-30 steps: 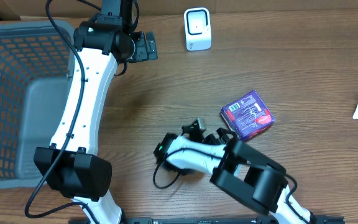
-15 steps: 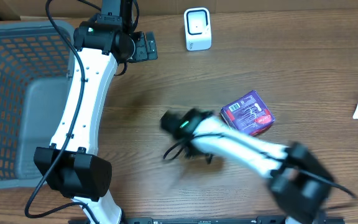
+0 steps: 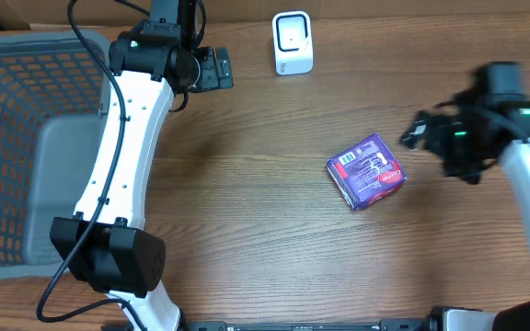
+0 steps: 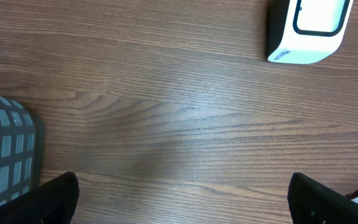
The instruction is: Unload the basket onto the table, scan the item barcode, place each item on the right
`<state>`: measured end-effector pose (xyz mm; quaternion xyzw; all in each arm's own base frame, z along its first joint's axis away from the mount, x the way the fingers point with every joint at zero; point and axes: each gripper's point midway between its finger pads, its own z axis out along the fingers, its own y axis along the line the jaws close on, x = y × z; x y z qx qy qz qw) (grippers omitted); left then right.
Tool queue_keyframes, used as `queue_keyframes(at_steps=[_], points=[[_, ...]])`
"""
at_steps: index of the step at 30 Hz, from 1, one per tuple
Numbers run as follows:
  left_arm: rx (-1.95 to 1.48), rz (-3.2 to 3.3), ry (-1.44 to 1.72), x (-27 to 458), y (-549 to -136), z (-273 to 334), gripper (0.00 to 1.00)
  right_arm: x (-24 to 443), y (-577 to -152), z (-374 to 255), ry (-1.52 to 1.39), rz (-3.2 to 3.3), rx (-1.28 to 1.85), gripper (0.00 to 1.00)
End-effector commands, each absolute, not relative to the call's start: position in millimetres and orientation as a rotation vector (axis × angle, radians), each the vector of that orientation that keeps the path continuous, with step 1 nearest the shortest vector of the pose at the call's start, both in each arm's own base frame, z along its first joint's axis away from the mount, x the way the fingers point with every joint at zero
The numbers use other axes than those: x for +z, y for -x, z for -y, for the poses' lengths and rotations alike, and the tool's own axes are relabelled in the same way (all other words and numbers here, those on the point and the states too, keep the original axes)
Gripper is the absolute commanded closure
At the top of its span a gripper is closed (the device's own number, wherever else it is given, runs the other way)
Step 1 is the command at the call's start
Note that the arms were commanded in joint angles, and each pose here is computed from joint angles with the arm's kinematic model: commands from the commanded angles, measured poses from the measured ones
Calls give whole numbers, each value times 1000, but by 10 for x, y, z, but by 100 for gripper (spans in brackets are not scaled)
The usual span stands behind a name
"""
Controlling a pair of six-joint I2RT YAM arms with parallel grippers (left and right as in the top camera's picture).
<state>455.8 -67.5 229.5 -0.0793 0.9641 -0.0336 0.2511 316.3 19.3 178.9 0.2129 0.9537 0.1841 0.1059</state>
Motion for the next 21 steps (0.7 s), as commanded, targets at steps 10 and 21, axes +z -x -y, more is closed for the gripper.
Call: queue_keyframes(at_steps=[10,21], points=[[-93,-2575,204,2502,-4535,666,0,814,-2815,-163,-485,-2662,1063,0],[-93,-2574,204,2503,-4536,666,0,257,-2936,-135,-543,-2591,1045,0]])
